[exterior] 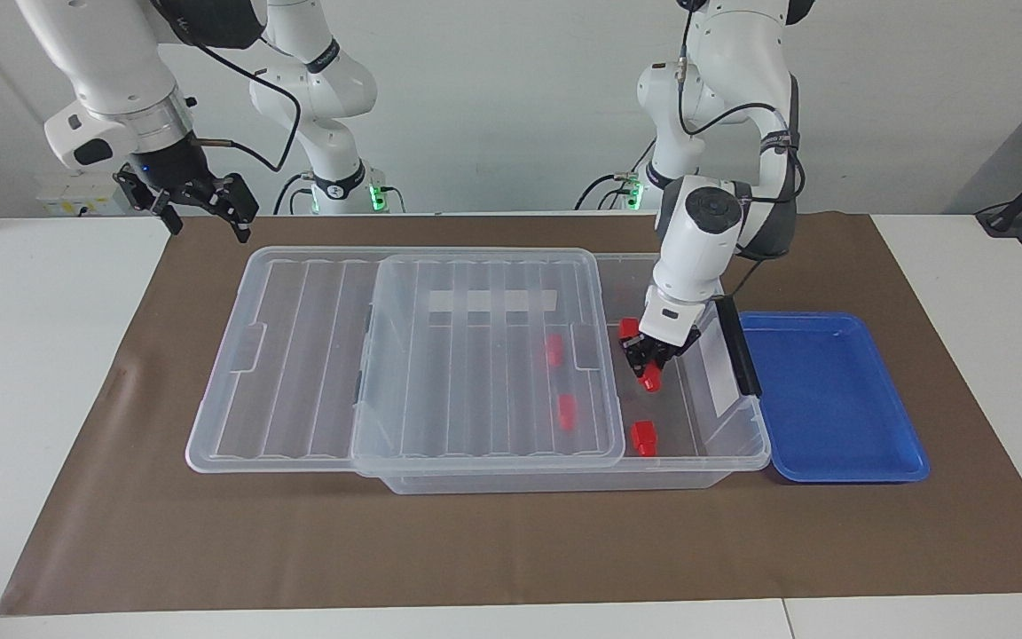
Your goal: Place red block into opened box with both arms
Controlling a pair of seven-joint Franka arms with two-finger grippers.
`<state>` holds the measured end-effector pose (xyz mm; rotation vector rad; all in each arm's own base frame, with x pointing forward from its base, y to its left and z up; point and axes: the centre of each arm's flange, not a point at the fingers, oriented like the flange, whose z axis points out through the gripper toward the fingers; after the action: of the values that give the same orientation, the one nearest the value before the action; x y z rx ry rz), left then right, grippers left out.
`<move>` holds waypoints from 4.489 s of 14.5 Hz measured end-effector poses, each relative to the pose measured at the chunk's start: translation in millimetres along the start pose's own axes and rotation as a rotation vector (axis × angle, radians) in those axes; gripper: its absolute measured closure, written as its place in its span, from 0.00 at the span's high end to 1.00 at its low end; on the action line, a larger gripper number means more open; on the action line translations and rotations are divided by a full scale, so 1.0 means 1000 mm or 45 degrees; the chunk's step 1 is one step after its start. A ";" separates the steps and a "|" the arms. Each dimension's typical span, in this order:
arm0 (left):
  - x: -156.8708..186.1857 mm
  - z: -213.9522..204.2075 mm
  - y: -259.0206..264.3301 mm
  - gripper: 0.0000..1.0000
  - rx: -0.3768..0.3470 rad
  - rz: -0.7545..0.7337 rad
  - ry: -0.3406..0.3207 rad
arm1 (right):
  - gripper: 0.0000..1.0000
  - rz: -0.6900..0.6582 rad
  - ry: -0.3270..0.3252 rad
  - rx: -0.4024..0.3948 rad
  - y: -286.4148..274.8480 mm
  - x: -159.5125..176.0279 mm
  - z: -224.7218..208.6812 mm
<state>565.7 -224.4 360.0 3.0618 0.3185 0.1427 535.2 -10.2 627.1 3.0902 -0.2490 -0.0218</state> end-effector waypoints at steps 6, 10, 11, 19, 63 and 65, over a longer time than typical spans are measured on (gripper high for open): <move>0.000 0.028 -0.001 0.34 -0.004 -0.001 0.001 | 1.00 0.000 -0.001 0.000 0.000 0.000 0.000; -0.005 0.039 -0.004 0.34 -0.010 -0.001 0.011 | 1.00 -0.004 -0.008 0.001 -0.002 -0.001 0.000; -0.005 0.039 -0.004 0.34 -0.012 -0.001 0.013 | 1.00 -0.004 -0.011 0.007 -0.002 -0.001 0.001; -0.006 0.045 -0.005 0.95 -0.006 -0.001 0.003 | 1.00 -0.005 -0.016 0.031 -0.004 -0.002 0.001; 0.048 -0.283 -0.248 1.00 0.197 0.231 -0.067 | 0.01 -0.635 0.184 0.264 0.044 0.103 0.170; 0.048 -0.283 -0.248 1.00 0.197 0.232 -0.067 | 0.01 -0.646 0.181 0.268 0.031 0.102 0.170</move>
<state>534.3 41.6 628.5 3.2378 0.0489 0.0479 628.4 -64.1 457.7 3.2437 0.5735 0.2196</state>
